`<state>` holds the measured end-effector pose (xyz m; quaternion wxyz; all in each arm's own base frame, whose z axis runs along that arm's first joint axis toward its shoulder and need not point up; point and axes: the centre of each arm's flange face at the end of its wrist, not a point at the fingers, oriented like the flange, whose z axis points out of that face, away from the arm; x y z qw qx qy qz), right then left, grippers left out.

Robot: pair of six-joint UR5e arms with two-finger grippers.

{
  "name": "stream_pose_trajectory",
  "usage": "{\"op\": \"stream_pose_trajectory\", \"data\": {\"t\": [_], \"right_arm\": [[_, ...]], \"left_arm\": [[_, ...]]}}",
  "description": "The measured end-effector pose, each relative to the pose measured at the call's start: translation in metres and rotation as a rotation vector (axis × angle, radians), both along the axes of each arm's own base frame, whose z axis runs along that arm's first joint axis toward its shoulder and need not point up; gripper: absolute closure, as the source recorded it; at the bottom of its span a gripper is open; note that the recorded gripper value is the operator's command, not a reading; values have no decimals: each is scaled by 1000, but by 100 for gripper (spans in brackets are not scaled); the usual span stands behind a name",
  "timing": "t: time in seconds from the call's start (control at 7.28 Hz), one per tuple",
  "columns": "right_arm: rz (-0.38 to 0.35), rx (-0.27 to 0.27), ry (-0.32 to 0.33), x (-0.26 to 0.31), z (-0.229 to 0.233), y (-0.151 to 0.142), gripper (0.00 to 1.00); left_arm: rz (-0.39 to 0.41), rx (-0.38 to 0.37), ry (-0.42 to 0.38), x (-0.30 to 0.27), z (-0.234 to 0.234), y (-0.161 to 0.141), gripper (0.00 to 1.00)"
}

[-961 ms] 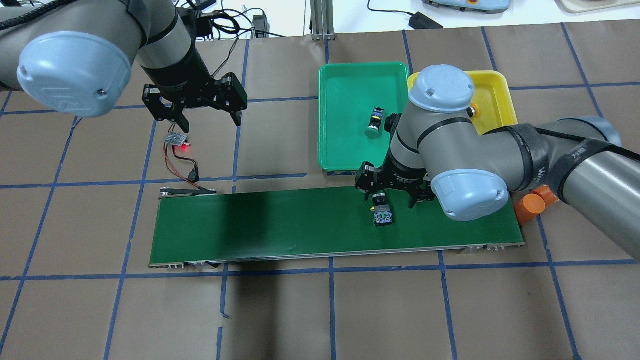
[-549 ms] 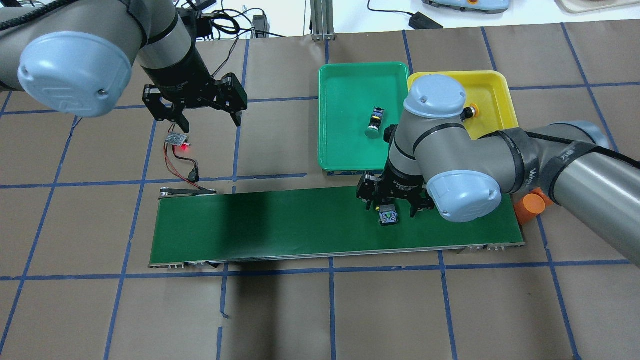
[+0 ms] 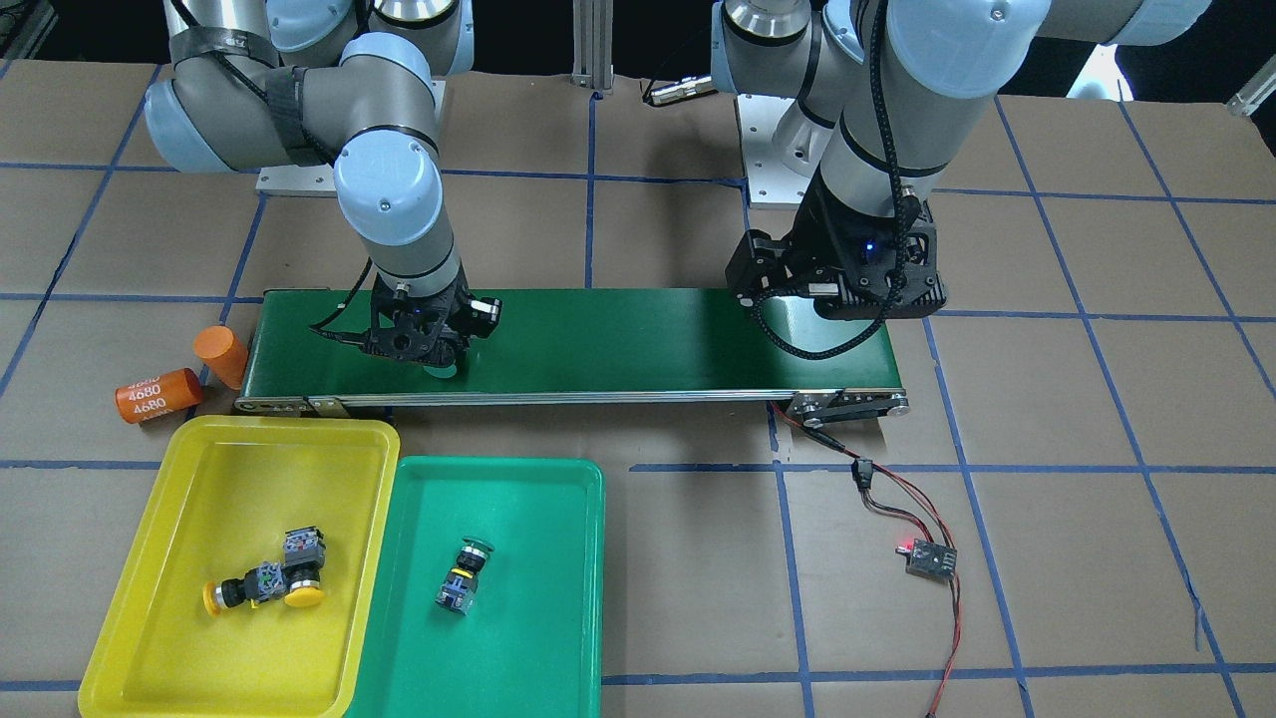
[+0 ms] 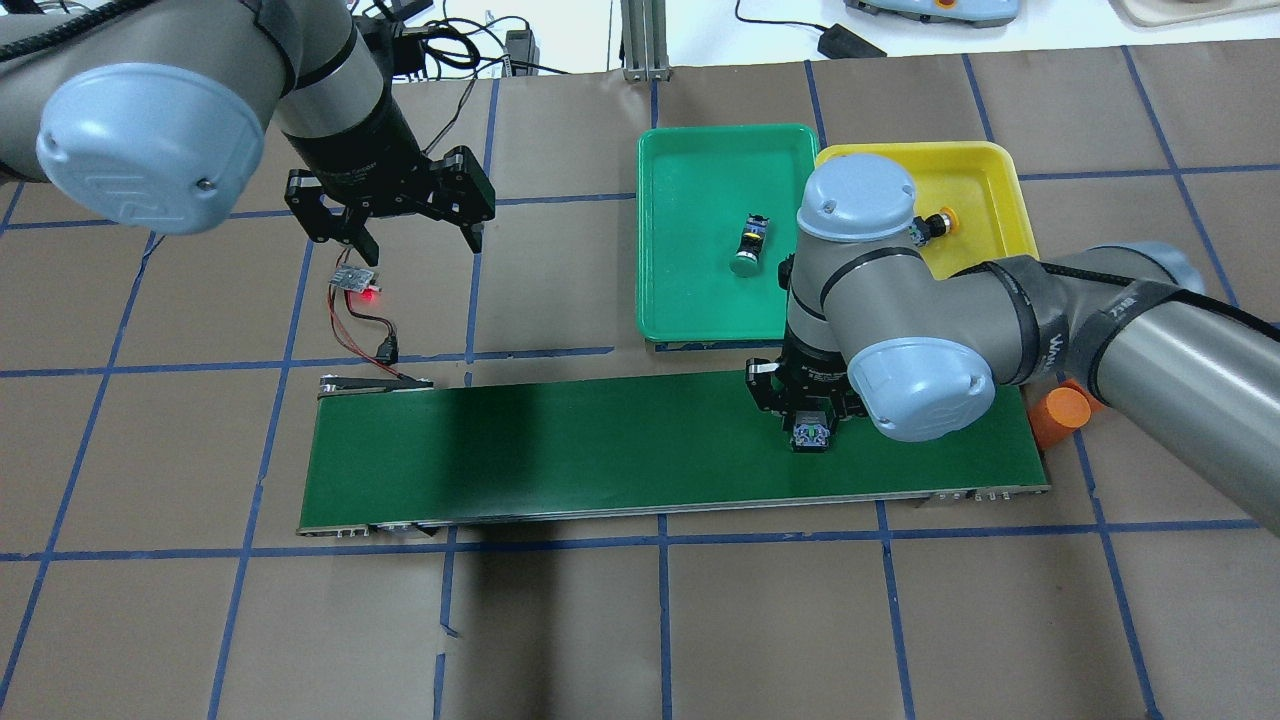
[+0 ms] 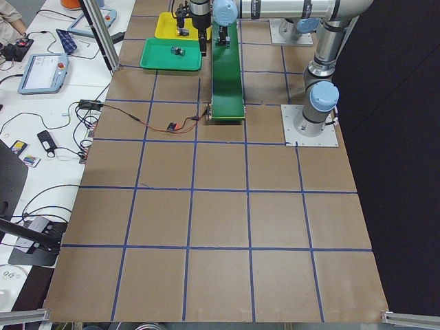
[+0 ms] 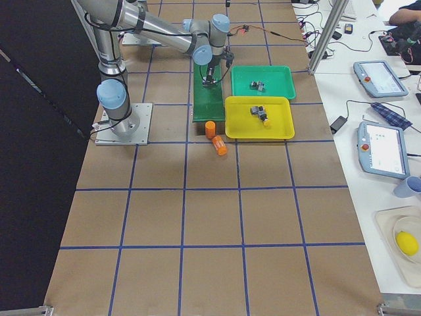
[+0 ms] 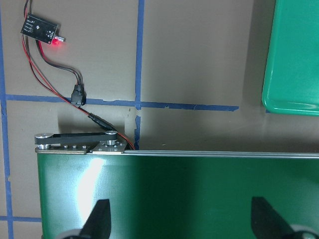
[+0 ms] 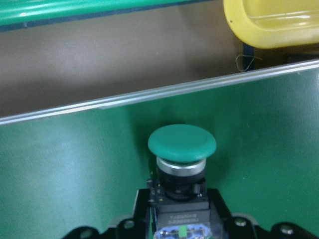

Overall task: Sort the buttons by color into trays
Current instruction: 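Lift the green button into the green tray and release it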

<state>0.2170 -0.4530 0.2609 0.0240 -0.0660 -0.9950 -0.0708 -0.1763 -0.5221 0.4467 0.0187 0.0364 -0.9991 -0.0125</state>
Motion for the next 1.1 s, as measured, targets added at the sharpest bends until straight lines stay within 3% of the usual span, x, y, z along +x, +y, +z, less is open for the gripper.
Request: {"op": "stream_pose_trajectory", "data": {"t": [0.41,0.69,0.96,1.1], "right_arm": [[1,-121,-27,3,51,-23,100],[6,-282,-66,11,104,-56,100],[10,-480,-121,22,116,-97,100],[15,-564,-159,29,112,-112,70]], "left_arm": [[1,0,-1,0,0,0,0],[0,0,-1,0,0,0,0],[0,-1,-1,0,0,-1,0],[0,-1,-1,0,0,-1,0]]}}
